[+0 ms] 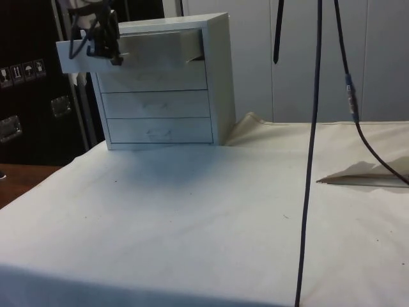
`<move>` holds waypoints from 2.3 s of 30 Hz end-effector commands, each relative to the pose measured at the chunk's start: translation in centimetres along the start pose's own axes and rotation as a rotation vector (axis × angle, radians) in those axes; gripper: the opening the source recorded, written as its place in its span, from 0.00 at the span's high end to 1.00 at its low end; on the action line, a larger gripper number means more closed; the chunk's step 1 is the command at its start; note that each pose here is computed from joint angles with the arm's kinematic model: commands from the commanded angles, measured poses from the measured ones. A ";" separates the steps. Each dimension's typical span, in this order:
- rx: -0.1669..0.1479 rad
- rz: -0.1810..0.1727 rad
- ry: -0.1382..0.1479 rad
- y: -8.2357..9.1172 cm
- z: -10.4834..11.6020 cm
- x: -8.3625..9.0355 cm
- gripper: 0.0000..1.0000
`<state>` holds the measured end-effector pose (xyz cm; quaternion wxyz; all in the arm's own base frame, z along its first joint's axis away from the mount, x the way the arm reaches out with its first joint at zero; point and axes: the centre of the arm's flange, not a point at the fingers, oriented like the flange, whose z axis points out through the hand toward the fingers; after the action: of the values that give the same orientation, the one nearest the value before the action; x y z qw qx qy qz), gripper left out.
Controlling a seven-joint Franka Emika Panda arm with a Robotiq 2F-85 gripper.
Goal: Open the drawer, then close it.
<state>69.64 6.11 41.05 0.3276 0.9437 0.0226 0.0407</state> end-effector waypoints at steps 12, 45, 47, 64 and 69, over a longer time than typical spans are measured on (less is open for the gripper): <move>-0.014 -0.004 -0.006 -3.6 -1.1 0.2 1.00; -0.022 -0.001 -0.007 -5.7 -1.7 0.2 0.00; -0.020 -0.001 -0.003 -5.3 -1.7 0.1 0.00; -0.001 0.010 -0.005 -9.7 -0.6 1.0 0.00; -0.005 0.011 -0.003 -9.8 -0.5 1.0 0.00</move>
<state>70.38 14.18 35.40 0.3314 0.9425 0.0166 0.0408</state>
